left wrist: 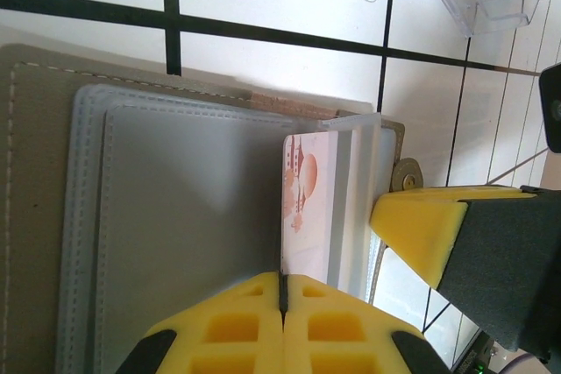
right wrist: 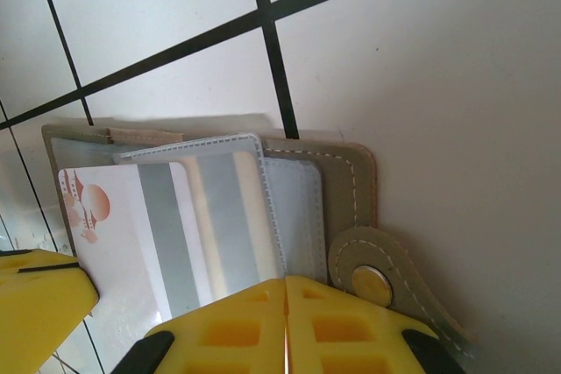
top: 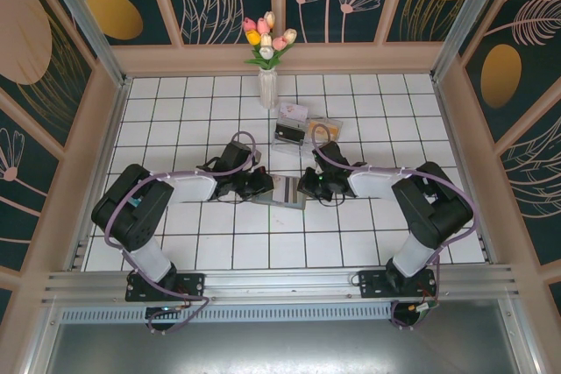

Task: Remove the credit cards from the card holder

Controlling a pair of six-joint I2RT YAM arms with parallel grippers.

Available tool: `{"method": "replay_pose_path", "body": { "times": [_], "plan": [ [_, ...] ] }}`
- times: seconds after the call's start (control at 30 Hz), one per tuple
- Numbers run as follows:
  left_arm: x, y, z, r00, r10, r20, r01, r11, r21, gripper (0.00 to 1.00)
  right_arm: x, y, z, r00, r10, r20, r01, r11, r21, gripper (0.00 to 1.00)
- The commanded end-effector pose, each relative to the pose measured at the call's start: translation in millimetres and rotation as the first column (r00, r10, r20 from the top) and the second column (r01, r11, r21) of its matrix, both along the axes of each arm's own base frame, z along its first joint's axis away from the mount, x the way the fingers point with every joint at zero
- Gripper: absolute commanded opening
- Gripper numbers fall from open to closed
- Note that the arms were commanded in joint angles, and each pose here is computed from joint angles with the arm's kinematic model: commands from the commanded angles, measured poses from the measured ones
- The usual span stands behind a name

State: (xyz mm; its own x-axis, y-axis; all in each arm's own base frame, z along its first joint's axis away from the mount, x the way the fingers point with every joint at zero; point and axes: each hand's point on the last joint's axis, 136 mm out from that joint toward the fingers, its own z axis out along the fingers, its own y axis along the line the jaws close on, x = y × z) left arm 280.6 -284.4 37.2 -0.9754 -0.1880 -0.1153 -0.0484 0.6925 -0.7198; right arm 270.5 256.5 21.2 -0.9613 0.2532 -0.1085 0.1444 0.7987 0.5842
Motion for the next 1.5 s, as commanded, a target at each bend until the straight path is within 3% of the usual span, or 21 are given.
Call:
{"method": "replay_pose_path", "body": {
  "times": [0.0, 0.17, 0.33, 0.57, 0.9, 1.17, 1.33, 1.47],
  "plan": [
    [0.5, 6.2, 3.8, 1.000, 0.000, 0.018, -0.001, 1.000, 0.012, 0.00, -3.5, -17.4, -2.6, 1.000, -0.004, -0.005, 0.004, 0.996, -0.094, 0.12],
    [0.6, 6.1, 4.0, 1.000, -0.002, 0.020, 0.001, 1.000, 0.012, 0.00, 10.8, -1.1, 35.2, 0.996, 0.025, 0.090, -0.024, 1.000, -0.020, 0.15],
    [0.9, 6.4, 3.8, 1.000, 0.001, 0.021, -0.001, 1.000, 0.014, 0.00, 7.8, 14.8, 45.9, 0.991, 0.076, 0.113, -0.078, 0.997, 0.019, 0.16],
    [0.7, 7.3, 6.5, 0.999, -0.020, 0.032, 0.019, 0.999, 0.032, 0.00, 0.9, 32.0, 29.7, 0.992, 0.114, 0.058, -0.116, 0.992, 0.039, 0.16],
    [-2.6, 18.5, 9.4, 0.996, -0.071, 0.053, 0.064, 0.990, 0.122, 0.00, -8.0, 15.3, -5.9, 0.994, 0.092, -0.053, -0.096, 0.993, -0.072, 0.16],
    [-7.2, 43.1, 11.7, 0.997, -0.036, 0.064, 0.024, 0.984, 0.179, 0.00, -13.8, 5.2, -15.8, 0.994, 0.076, -0.080, -0.084, 0.991, -0.107, 0.15],
    [-2.1, 56.3, 34.5, 0.992, -0.011, 0.125, -0.016, 0.977, 0.214, 0.00, -6.9, 14.9, 0.3, 0.995, 0.089, -0.044, -0.092, 0.994, -0.062, 0.16],
    [3.0, 55.6, 62.9, 0.982, 0.016, 0.187, -0.049, 0.984, 0.172, 0.00, 7.5, 37.0, 48.2, 0.991, 0.115, 0.075, -0.120, 0.991, 0.066, 0.20]
  ]
}}
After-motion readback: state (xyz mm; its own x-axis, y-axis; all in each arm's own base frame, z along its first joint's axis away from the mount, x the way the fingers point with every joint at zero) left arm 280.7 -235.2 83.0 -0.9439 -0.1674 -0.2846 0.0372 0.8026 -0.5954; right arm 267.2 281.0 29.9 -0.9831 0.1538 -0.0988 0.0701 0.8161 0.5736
